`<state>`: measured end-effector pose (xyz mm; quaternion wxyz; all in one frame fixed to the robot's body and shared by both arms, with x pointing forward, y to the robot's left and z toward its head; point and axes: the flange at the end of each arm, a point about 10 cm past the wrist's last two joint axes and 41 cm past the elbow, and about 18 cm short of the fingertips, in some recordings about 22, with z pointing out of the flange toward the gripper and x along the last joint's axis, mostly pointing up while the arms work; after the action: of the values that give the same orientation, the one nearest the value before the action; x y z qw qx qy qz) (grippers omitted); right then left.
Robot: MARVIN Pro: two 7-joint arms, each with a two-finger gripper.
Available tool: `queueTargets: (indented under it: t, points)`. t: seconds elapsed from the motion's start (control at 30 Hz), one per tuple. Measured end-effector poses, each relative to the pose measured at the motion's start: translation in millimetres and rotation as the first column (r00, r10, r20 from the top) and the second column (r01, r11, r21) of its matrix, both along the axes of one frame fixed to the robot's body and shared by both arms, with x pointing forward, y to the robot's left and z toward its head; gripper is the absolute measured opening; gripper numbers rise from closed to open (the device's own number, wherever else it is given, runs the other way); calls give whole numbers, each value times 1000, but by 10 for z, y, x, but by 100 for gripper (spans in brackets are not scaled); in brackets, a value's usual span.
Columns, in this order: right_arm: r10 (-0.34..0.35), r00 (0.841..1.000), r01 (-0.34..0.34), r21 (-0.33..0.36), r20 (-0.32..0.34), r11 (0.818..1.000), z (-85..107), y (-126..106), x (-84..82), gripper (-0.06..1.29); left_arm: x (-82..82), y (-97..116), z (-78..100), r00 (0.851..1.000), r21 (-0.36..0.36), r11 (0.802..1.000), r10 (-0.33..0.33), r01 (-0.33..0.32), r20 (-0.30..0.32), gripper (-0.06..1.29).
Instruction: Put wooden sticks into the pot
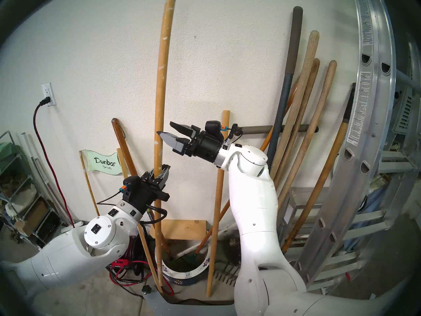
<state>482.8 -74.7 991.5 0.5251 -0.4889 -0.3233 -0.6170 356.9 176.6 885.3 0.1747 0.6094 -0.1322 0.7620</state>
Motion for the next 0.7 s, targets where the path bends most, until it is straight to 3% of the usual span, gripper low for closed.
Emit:
queueTargets:
  t: [0.4,0.7]
  points:
    - [-88,995,87,-23,-38,996,-73,-276,67,121,-17,13,252,997,-7,999,33,-33,64,25]
    - [-153,986,151,-43,-59,988,-155,-512,60,121,88,58,284,993,9,997,71,-72,98,25]
